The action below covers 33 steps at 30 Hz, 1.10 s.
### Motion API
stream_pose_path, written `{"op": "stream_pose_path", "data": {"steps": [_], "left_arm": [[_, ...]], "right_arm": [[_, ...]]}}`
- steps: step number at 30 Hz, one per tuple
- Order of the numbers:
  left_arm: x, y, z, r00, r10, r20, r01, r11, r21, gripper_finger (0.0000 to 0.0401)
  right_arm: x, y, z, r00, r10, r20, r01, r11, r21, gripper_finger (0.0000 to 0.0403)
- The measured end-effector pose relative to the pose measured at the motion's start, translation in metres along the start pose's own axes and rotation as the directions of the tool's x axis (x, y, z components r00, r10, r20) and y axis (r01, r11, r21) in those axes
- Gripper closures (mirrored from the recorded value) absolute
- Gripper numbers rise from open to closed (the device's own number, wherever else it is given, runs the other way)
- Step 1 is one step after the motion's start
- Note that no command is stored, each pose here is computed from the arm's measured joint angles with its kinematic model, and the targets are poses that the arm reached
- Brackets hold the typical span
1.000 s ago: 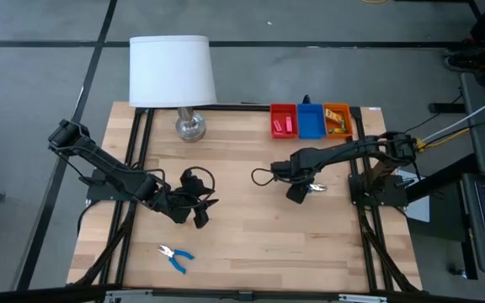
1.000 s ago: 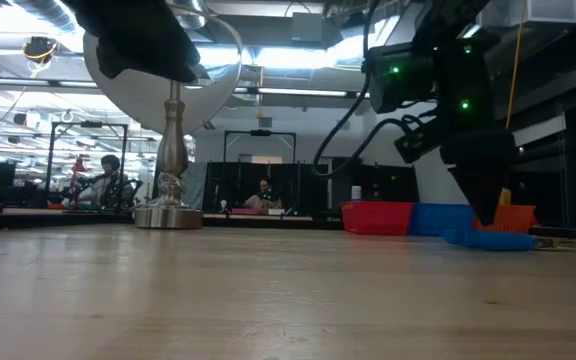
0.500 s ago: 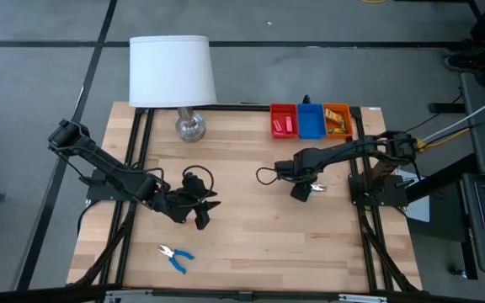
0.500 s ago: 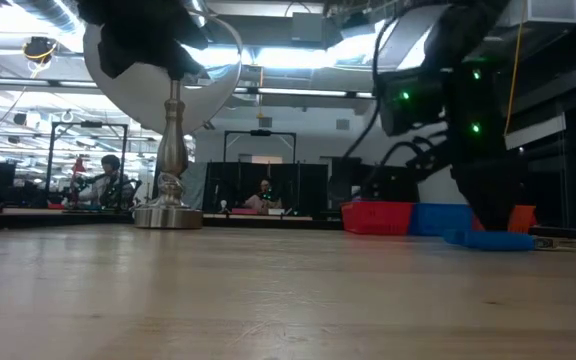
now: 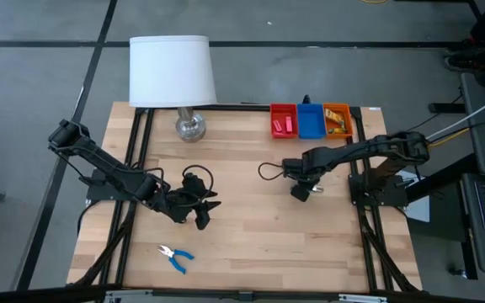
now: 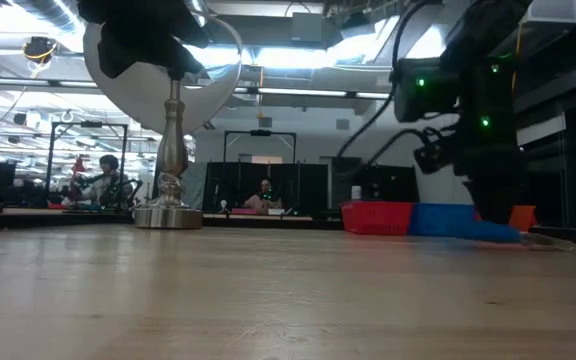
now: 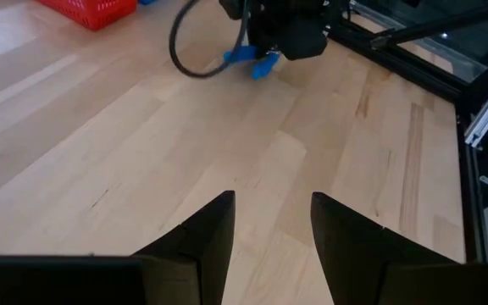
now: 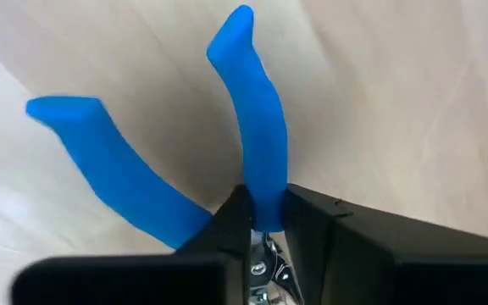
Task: Pick & Place School Supplies
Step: Put the top blue hole puncher into the blue bin
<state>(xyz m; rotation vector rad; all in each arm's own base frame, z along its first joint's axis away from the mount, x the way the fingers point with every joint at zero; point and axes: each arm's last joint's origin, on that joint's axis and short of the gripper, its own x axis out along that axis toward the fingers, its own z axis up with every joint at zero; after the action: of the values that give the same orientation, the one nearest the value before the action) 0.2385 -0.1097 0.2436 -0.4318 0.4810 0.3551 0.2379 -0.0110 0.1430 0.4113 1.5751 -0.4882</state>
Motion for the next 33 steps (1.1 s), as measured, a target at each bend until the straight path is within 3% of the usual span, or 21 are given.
{"op": "stream_pose_path", "data": {"steps": [4, 7, 10, 14, 18, 22, 25, 27, 30, 33], "left_arm": [[0.000, 0.000, 0.000, 1.000, 0.000, 0.000, 0.000, 1.000, 0.000, 0.0249], [0.000, 0.000, 0.000, 1.000, 0.002, 0.003, -0.002, 1.000, 0.000, 0.0249], [0.000, 0.000, 0.000, 1.000, 0.015, 0.017, -0.015, 1.000, -0.003, 0.0249], [0.000, 0.001, 0.002, 0.998, 0.034, 0.045, -0.034, 0.999, -0.008, 0.0249], [0.000, -0.001, 0.004, 0.997, 0.030, 0.075, -0.029, 1.000, -0.004, 0.0249], [0.000, -0.001, 0.005, 0.996, 0.027, 0.087, -0.027, 1.000, -0.002, 0.0249], [0.000, -0.002, 0.006, 0.996, 0.026, 0.091, -0.025, 1.000, -0.005, 0.0249], [0.000, -0.002, 0.006, 0.995, 0.025, 0.093, -0.025, 1.000, -0.005, 0.0249], [0.000, -0.003, 0.007, 0.994, 0.022, 0.107, -0.021, 1.000, -0.003, 0.0249], [0.000, -0.003, 0.008, 0.992, 0.028, 0.123, -0.027, 1.000, -0.005, 0.0249]], "right_arm": [[-0.018, 0.000, 0.001, 0.996, 0.037, 0.076, -0.044, 0.995, 0.087, 0.0361], [-0.054, 0.002, 0.004, 0.973, 0.114, 0.199, -0.148, 0.974, 0.169, 0.0361], [-0.105, -0.003, 0.010, 0.908, 0.181, 0.377, -0.287, 0.925, 0.247, 0.0361], [-0.149, -0.043, 0.026, 0.856, 0.085, 0.510, -0.331, 0.847, 0.415, 0.0361], [-0.161, -0.116, 0.046, 0.858, 0.008, 0.514, -0.351, 0.740, 0.574, 0.0361], [-0.160, -0.185, 0.061, 0.849, 0.059, 0.525, -0.455, 0.588, 0.669, 0.0361], [-0.145, -0.219, 0.073, 0.870, 0.154, 0.469, -0.480, 0.485, 0.731, 0.0361], [-0.131, -0.228, 0.081, 0.910, 0.184, 0.373, -0.415, 0.458, 0.786, 0.0361], [-0.117, -0.234, 0.089, 0.964, 0.139, 0.226, -0.265, 0.469, 0.842, 0.0361], [-0.108, -0.237, 0.094, 0.979, 0.099, 0.180, -0.205, 0.462, 0.863, 0.0361]]}}
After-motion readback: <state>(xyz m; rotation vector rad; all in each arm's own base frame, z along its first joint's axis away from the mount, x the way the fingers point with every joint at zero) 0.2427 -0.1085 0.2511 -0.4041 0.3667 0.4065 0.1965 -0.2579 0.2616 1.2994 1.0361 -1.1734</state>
